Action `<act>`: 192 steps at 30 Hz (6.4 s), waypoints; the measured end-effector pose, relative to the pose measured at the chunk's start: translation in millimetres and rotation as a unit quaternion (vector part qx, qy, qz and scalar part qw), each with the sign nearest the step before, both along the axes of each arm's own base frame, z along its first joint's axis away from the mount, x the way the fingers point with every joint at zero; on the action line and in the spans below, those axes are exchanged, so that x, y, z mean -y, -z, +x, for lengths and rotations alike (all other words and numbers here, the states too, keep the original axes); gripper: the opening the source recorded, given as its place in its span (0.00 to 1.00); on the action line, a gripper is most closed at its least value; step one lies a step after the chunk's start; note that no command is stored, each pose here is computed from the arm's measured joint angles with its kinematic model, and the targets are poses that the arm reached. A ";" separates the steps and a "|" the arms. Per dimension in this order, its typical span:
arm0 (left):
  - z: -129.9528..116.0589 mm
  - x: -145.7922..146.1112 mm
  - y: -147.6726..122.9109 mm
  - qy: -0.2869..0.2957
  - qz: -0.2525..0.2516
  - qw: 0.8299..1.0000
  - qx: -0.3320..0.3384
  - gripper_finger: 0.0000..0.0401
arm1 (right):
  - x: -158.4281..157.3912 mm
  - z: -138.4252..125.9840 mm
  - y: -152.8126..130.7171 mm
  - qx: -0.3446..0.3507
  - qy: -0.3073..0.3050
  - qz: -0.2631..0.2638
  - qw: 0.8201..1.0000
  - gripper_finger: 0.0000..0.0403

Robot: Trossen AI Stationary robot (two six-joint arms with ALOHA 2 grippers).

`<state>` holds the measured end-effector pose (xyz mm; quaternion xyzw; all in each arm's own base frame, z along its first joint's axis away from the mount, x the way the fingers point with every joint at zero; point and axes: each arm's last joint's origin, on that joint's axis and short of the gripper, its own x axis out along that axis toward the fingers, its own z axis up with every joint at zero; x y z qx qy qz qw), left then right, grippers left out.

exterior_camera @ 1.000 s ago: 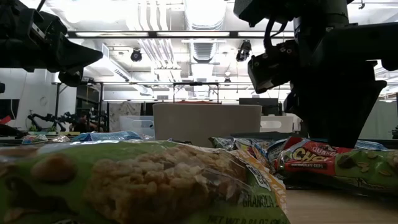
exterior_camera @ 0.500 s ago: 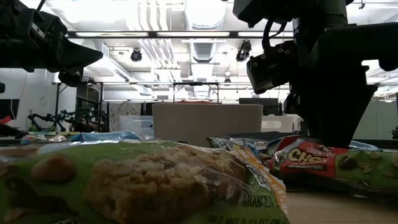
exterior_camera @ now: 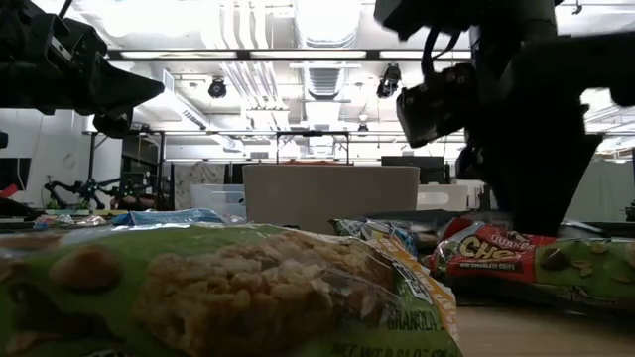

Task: Pick and place Granola Bars by type
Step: Put the yellow granola bar into the white bin, then put the red granola bar into the transparent bin

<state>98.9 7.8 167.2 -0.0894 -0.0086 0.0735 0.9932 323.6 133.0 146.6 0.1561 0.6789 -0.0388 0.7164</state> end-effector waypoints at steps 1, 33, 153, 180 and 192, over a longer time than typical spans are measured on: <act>0.0 0.0 0.0 0.000 0.000 1.000 0.000 0.00 | 0.1 -0.6 -3.0 0.002 0.006 0.002 1.000 0.14; 0.0 0.0 0.0 0.000 0.000 1.000 0.000 0.00 | 28.9 -25.7 -143.0 0.139 0.034 0.025 0.989 0.14; 0.0 0.0 0.0 0.000 0.000 1.000 0.000 0.00 | 326.3 -49.3 -75.8 -0.004 -0.071 -0.143 0.987 0.33; 0.0 0.0 0.0 0.000 0.000 1.000 0.000 0.00 | 209.1 -33.1 -145.5 0.159 0.012 -0.020 0.987 0.28; 0.0 0.0 0.0 0.000 0.000 1.000 0.000 0.00 | 152.0 -18.1 -147.4 0.176 0.003 0.011 0.984 0.29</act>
